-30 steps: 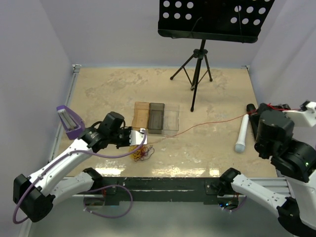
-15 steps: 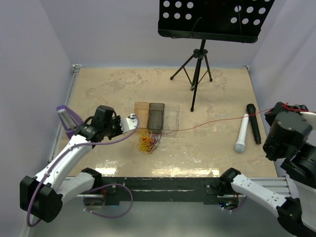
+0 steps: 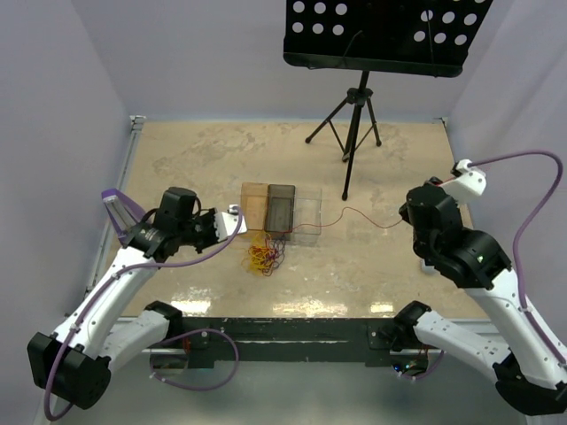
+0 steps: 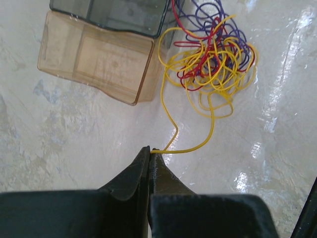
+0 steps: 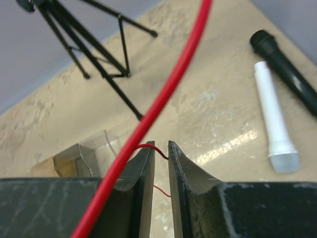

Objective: Untangle the cables
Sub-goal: Untie the cable.

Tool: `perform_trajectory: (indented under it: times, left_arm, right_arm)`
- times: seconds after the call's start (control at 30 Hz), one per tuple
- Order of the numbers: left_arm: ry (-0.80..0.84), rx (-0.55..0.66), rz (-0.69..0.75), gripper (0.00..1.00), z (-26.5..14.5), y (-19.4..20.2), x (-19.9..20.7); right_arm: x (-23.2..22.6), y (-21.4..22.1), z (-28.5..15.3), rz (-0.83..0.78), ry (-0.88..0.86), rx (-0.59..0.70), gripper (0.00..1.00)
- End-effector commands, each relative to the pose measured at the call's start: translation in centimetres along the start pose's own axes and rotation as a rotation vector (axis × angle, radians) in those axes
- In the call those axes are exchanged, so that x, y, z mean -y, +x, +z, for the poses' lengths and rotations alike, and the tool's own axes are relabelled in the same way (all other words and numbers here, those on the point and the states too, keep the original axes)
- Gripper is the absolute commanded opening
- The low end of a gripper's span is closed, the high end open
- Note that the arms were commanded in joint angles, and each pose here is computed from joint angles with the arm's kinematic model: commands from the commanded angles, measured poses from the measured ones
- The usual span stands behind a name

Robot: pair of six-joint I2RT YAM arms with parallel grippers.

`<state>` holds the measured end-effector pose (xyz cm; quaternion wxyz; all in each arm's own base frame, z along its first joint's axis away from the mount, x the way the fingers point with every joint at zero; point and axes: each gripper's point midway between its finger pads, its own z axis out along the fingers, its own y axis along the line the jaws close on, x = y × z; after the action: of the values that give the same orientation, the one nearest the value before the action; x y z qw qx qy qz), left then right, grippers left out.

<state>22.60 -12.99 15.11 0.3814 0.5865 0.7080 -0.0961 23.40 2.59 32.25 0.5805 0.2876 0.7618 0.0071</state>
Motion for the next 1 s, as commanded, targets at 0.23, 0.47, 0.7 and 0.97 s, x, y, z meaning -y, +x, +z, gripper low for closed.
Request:
perform_trajectory:
  times: [0.23, 0.47, 0.7, 0.97]
  left_arm:
    - [0.036, 0.102, 0.057, 0.00, -1.3, -3.4, -0.5]
    - [0.069, 0.114, 0.065, 0.00, -1.3, -3.4, 0.2]
    - [0.109, 0.166, 0.087, 0.00, -3.1, -5.4, 0.9]
    - [0.167, 0.153, 0.100, 0.00, -4.1, -5.4, 2.1]
  right_arm:
    - [-7.1, 10.4, 1.2, 0.116, -0.285, -0.294, 0.40]
    - [-10.1, 17.8, -1.5, 0.123, -0.293, -0.402, 0.49]
    - [-8.8, 19.1, -3.6, 0.152, -0.237, -0.412, 0.13]
    - [-7.6, 23.2, -4.8, 0.056, -0.238, -0.506, 0.57]
